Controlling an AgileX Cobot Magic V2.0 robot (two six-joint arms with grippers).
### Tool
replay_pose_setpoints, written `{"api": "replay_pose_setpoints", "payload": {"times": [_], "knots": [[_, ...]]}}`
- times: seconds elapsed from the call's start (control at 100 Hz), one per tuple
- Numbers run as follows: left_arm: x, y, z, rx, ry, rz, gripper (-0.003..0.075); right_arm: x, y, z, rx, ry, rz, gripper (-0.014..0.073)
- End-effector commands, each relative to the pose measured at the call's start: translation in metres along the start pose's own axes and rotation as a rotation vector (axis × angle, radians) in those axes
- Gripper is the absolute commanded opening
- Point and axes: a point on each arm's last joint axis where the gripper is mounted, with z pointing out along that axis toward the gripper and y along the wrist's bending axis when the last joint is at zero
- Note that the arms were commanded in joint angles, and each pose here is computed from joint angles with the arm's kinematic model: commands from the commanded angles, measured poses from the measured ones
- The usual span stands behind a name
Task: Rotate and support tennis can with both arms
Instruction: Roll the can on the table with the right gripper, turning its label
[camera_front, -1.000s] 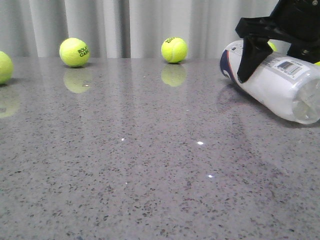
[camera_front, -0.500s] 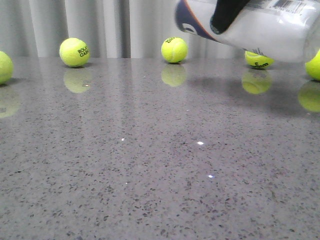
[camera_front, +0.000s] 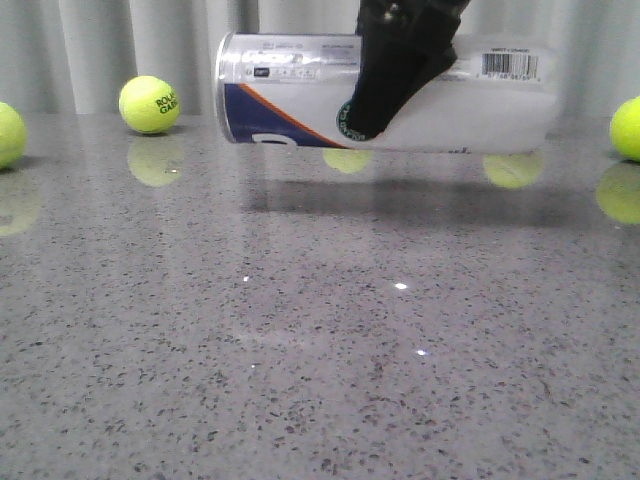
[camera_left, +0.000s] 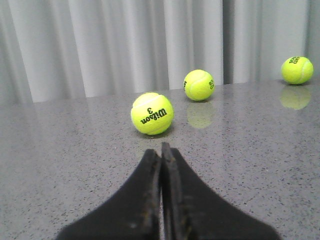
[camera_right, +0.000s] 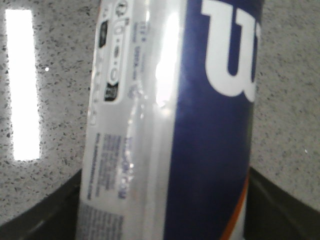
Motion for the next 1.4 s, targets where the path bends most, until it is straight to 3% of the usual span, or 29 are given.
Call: {"api": "replay_pose_setpoints", "payload": {"times": [0.0, 0.14, 0.54, 0.88, 1.39], "knots": [[0.007, -0.001, -0.002, -0.001, -0.072, -0.017, -0.0021, -0.013, -0.004, -0.017, 0.067, -0.06, -0.083, 0.0259], [0.007, -0.001, -0.002, -0.001, -0.072, -0.017, -0.0021, -0.013, 0.0, -0.003, 0.009, -0.043, -0.13, 0.0259], [0.007, -0.001, -0.002, -0.001, -0.072, -0.017, -0.0021, -0.008, 0.002, 0.023, -0.073, -0.003, -0.119, 0.028], [0.007, -0.001, -0.002, -0.001, -0.072, -0.017, -0.0021, -0.007, 0.003, 0.024, -0.084, 0.002, -0.118, 0.0662], [0.007, -0.001, -0.002, -0.001, -0.072, -0.017, -0.0021, -0.012, 0.004, 0.001, -0.041, -0.024, -0.13, 0.0662]]}}
